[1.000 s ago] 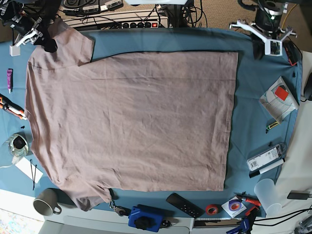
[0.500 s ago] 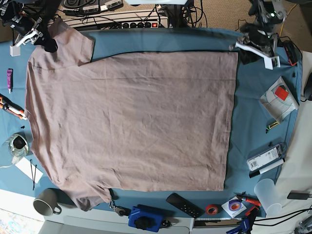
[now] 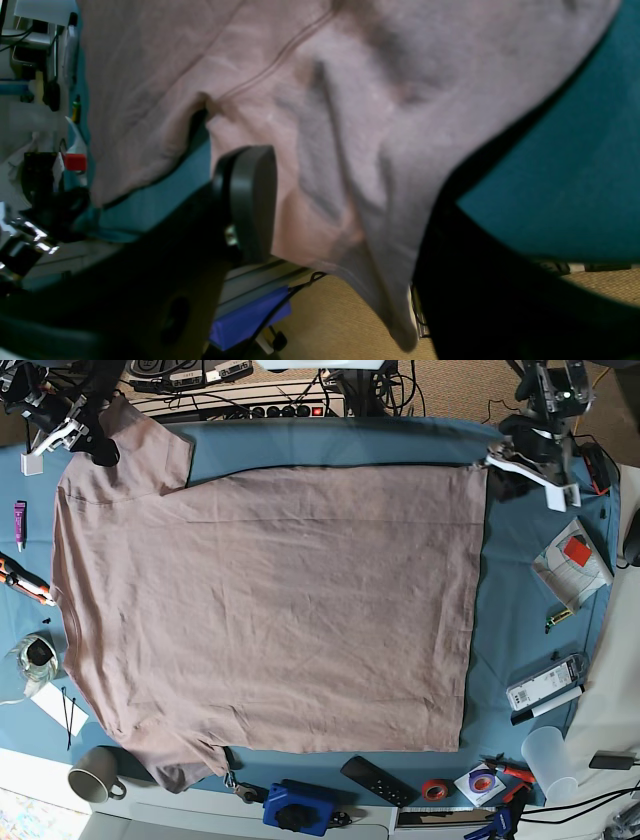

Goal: Fold the T-shirt properly
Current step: 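Lower both grippers and pinch the shirt at the shoulder and hem corners, then lift the gripped shirt edge with both grippers and pull it taut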

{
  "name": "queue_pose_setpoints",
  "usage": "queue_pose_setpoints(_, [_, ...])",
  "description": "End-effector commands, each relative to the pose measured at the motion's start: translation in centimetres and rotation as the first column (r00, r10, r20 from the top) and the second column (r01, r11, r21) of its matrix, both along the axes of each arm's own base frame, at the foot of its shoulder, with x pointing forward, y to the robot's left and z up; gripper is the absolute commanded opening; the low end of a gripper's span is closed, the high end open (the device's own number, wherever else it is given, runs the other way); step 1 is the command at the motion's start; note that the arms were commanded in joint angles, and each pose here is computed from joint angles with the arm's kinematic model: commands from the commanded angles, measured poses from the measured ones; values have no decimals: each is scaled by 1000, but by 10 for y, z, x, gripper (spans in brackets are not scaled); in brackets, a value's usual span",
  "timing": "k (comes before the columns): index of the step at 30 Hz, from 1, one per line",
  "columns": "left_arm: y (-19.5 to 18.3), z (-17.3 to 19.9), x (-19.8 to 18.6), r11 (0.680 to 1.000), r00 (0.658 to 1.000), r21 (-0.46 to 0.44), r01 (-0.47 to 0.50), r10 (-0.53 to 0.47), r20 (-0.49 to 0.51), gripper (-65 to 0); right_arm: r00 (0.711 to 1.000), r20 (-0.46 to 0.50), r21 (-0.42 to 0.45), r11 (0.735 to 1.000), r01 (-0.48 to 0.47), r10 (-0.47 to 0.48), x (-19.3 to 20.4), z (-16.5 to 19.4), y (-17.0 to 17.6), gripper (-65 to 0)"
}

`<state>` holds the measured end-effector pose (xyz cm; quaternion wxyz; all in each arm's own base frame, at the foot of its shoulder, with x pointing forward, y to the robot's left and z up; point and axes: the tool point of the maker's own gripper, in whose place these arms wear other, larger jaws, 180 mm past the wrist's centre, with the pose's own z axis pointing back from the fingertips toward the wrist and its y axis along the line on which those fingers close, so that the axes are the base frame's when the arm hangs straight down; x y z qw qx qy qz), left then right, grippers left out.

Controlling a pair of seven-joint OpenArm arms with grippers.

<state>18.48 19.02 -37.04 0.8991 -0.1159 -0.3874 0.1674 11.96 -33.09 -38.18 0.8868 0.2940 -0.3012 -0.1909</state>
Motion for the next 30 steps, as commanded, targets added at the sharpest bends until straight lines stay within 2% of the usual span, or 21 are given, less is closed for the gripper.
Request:
queue_pose_setpoints(1, [-2,15,5,1000,999,-3,12,-12,48,-480,996,-82,-26,999,-42,40,-14,-8,-1,-350])
queue_pose_setpoints(4, [-16,25,3,997,996,-68,45,-40,74,-480,996,-83,-25,999,-42,40,-14,-8,-1,-350])
queue_pose_setpoints(10, [-20,18,-1,995,997,-85,59,-54,58,-480,996,-83,-25,999,-42,40,-14,-8,-1,-350])
queue_pose_setpoints(14, [-31,13,-5,985,991,-120,121,-114,64,-479,996,-83,-25,999,-42,40,-14,-8,-1,-350])
queue_pose_setpoints(18, [-31,2,-7,984,987,-93,155,-151,50,-464,996,-82,-25,999,-41,39,-14,-8,-1,-350])
queue_pose_setpoints(25, [-36,-7,-9,976,983,-116,183,-178,47,-460,996,-81,-25,999,-41,39,-14,-8,-1,-350])
queue_pose_setpoints(30, [-42,-24,-15,965,982,-180,190,-188,30,-460,996,-79,-25,999,-40,38,-13,-8,-1,-350])
